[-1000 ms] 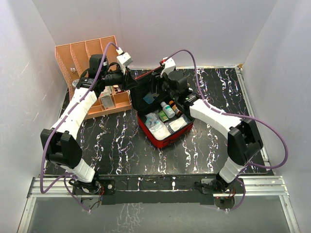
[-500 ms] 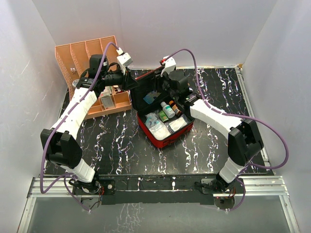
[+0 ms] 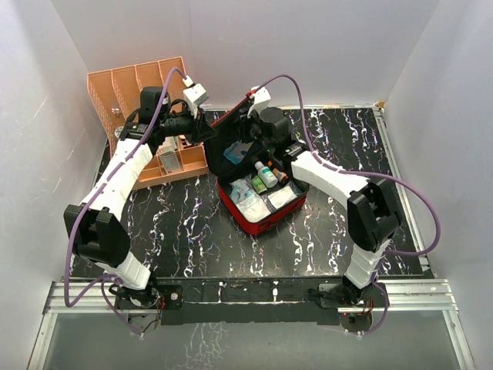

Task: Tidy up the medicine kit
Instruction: Place the scissors in the medicine box.

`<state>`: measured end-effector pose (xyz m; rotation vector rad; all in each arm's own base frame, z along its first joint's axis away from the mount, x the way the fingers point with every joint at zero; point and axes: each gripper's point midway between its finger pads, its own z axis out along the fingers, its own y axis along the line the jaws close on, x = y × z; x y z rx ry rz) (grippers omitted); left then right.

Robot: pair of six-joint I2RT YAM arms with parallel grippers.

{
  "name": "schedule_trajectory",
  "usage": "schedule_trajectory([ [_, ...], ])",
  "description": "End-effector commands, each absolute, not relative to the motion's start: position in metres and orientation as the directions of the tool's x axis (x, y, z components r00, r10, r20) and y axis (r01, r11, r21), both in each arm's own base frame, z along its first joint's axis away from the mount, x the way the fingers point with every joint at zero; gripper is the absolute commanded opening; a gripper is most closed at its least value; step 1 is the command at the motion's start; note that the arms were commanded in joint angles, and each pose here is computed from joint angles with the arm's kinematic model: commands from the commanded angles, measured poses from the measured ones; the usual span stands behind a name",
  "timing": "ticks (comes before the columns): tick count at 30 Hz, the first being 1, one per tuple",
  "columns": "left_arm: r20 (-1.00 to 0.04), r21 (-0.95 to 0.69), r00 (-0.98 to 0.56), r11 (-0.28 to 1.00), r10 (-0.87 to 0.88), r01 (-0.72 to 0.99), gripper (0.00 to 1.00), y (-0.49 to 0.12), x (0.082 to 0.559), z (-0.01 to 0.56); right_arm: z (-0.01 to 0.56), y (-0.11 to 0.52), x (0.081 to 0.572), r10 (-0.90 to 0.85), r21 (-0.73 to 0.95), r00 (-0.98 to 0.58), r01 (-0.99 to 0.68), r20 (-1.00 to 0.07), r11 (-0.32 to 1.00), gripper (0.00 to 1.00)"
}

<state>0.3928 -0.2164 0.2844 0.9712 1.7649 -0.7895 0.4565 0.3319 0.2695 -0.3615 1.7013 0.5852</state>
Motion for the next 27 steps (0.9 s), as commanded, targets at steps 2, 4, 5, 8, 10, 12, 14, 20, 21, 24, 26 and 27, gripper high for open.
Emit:
schedule_trajectory([
  [2, -0.893, -0.22, -0.35, 0.403, 0.282, 0.888, 0.0, -0.226, 0.357, 0.273, 0.251, 0.351, 0.463, 0.054, 0.192, -0.254, -0.556, -0.966, 0.809, 0.0],
  [4, -0.892, -0.222, -0.352, 0.403, 0.284, 0.888, 0.0, -0.226, 0.356, 0.272, 0.248, 0.349, 0.459, 0.055, 0.197, -0.262, -0.553, -0.964, 0.81, 0.0],
  [5, -0.892, -0.222, -0.352, 0.403, 0.284, 0.888, 0.0, -0.226, 0.356, 0.272, 0.25, 0.347, 0.457, 0.064, 0.199, -0.256, -0.551, -0.965, 0.81, 0.03],
  [8, -0.89, -0.222, -0.354, 0.404, 0.287, 0.887, 0.0, -0.225, 0.356, 0.271, 0.269, 0.339, 0.451, 0.1, 0.204, -0.215, -0.541, -0.971, 0.816, 0.23],
  [10, -0.89, -0.221, -0.353, 0.404, 0.289, 0.888, 0.0, -0.225, 0.356, 0.27, 0.285, 0.33, 0.447, 0.119, 0.198, -0.181, -0.528, -0.976, 0.826, 0.34],
  [12, -0.89, -0.22, -0.352, 0.404, 0.288, 0.888, 0.0, -0.226, 0.357, 0.27, 0.302, 0.322, 0.443, 0.131, 0.187, -0.144, -0.519, -0.981, 0.834, 0.42],
  [14, -0.891, -0.22, -0.351, 0.404, 0.287, 0.888, 0.0, -0.226, 0.358, 0.27, 0.317, 0.314, 0.44, 0.151, 0.184, -0.106, -0.506, -0.983, 0.843, 0.45],
  [20, -0.889, -0.228, -0.359, 0.407, 0.284, 0.885, 0.0, -0.226, 0.359, 0.268, 0.348, 0.295, 0.435, 0.183, 0.18, -0.039, -0.463, -0.982, 0.868, 0.46],
  [21, -0.888, -0.23, -0.362, 0.406, 0.285, 0.885, 0.0, -0.226, 0.358, 0.268, 0.351, 0.294, 0.435, 0.186, 0.18, -0.032, -0.458, -0.982, 0.871, 0.46],
  [24, -0.887, -0.23, -0.363, 0.407, 0.286, 0.884, 0.0, -0.226, 0.358, 0.268, 0.353, 0.291, 0.435, 0.186, 0.179, -0.029, -0.449, -0.982, 0.876, 0.43],
  [26, -0.887, -0.231, -0.363, 0.407, 0.286, 0.884, 0.0, -0.226, 0.358, 0.268, 0.348, 0.292, 0.435, 0.178, 0.177, -0.039, -0.447, -0.983, 0.877, 0.41],
  [27, -0.887, -0.231, -0.363, 0.407, 0.285, 0.884, 0.0, -0.226, 0.358, 0.268, 0.347, 0.292, 0.435, 0.177, 0.178, -0.045, -0.445, -0.983, 0.878, 0.4],
])
